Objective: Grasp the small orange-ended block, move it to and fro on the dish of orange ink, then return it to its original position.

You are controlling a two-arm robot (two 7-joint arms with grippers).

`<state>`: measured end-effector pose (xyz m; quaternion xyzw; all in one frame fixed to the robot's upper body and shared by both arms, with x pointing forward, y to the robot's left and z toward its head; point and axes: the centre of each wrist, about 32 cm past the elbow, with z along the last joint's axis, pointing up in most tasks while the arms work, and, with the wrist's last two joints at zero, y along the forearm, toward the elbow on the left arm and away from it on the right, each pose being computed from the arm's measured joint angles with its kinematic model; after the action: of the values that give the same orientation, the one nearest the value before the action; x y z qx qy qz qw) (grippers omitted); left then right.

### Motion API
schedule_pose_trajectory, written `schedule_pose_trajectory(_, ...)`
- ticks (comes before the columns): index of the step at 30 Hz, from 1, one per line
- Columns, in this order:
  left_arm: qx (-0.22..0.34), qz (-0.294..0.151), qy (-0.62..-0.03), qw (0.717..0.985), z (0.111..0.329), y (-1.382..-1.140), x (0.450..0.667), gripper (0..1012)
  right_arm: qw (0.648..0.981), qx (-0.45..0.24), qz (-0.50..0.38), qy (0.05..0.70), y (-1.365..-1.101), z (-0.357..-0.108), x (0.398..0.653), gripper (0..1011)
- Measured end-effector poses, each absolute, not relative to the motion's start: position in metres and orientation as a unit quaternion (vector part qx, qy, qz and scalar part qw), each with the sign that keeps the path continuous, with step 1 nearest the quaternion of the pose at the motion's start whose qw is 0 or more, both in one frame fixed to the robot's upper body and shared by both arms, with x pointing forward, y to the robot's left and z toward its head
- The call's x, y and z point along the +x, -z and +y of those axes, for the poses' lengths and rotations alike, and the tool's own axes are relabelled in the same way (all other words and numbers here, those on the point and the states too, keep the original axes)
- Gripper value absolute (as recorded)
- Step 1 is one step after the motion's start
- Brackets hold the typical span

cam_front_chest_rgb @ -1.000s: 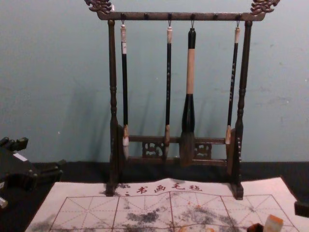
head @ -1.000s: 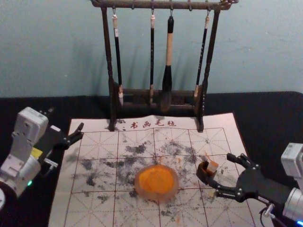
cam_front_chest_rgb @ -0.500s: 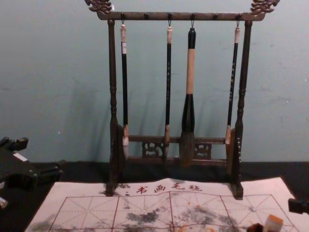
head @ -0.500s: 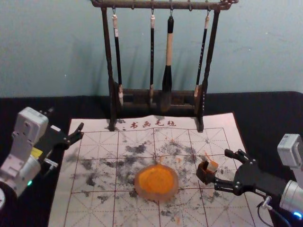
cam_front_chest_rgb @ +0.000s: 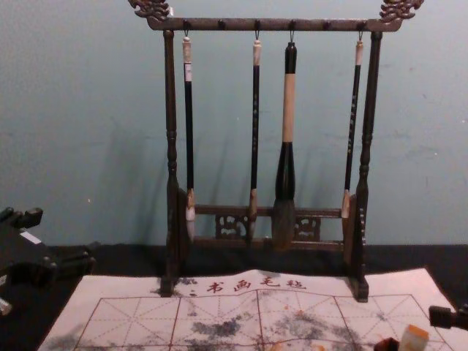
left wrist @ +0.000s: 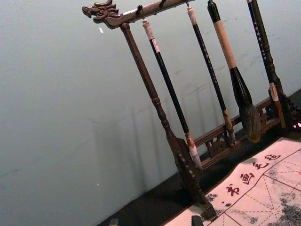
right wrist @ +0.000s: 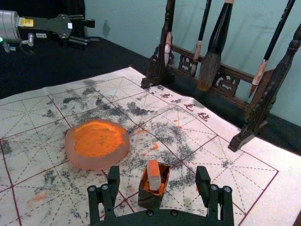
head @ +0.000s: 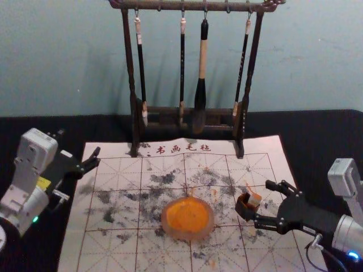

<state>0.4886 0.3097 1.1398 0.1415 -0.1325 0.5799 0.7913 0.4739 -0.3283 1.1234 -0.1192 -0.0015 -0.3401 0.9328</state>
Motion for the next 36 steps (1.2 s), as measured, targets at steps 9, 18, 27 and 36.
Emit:
schedule_pose_trajectory(9,0.141,-0.132,-0.58,0.791,0.3097,-1.1398,0.4886,1001,0.933,-0.119,-0.001,0.34,-1.1236,-0.3283,0.4743,1000)
schedule_pose_trajectory(18,0.141,-0.132,-0.58,0.791,0.3096,-1.1398,0.4886,1001,0.933,-0.119,-0.001,0.34,-1.1235,-0.3284,0.4741,1000)
schedule_pose_trajectory(27,0.141,-0.133,-0.58,0.791,0.3097,-1.1398,0.4886,1001,0.933,-0.12,-0.001,0.34,-1.1235,-0.3283,0.474,873)
schedule_pose_trajectory(36,0.141,-0.132,-0.58,0.791,0.3096,-1.1398,0.4886,1002,0.933,-0.119,-0.002,0.34,-1.1237,-0.3282,0.474,592)
